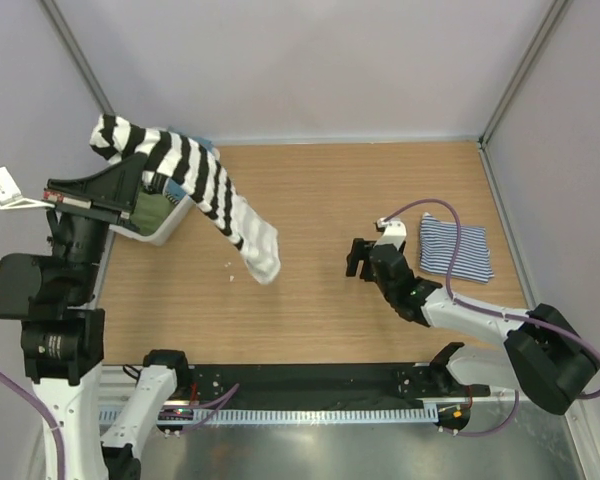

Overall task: Fold and stack the tank tops
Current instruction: Move the tank top to the center of the board

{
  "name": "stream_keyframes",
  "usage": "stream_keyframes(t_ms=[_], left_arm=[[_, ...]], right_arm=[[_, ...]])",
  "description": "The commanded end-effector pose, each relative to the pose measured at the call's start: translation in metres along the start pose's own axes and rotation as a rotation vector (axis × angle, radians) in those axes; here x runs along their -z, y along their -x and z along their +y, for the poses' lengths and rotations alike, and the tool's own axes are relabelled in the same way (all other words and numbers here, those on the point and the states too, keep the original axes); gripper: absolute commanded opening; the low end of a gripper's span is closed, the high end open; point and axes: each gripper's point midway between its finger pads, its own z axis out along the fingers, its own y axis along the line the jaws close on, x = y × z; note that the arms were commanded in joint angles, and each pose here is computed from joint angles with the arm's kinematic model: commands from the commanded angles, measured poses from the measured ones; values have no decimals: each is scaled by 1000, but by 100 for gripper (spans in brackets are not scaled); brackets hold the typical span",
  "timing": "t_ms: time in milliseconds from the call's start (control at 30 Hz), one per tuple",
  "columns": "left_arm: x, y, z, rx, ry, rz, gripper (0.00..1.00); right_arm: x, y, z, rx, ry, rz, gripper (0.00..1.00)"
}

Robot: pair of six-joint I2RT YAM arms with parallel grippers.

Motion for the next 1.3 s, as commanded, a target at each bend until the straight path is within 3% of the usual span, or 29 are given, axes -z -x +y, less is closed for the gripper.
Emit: stream_keyframes(t_ms=[0,267,367,467,633,767,800,867,933,1000,1067,1100,1133,1167,1267], left_arm=[[2,-57,16,130,-5,252,0],[7,-137,89,116,129,421,0],[4,-173,100,63,156,501,0],[-4,-205,113,34,199,572,1],[-13,-262,97,6,156,709,0],[-35,-248,61,-60,111,646,1],[-46,-235,49,-67,109,619,5],[-61,-225,58,-129,155,596,8],[-72,-234,77,-167,222,648,10],[-73,-244,109,-180,296,691,18],[-57,-271,164,-216,417,738,38],[-53,-276,180,-225,452,732,64],[-32,-288,217,-262,556,746,77],[-24,-292,229,-270,589,751,92],[5,-297,261,-337,672,776,98]], right_arm=[[5,27,-2,-44,-18,-120,81],[7,30,-5,-41,-32,-137,80],[6,31,-2,-26,-14,-134,80],[6,26,15,-8,83,-111,72],[8,28,17,-5,96,-117,65],[11,31,15,-12,94,-133,58],[12,31,16,-12,100,-137,56],[14,31,19,-11,121,-139,56],[14,31,20,-10,132,-140,54],[15,30,22,-8,145,-136,54],[15,30,23,-10,153,-134,53],[16,30,24,-9,155,-133,53],[16,30,23,-10,154,-133,54],[16,29,24,-7,157,-130,54],[16,29,25,-9,161,-130,54]])
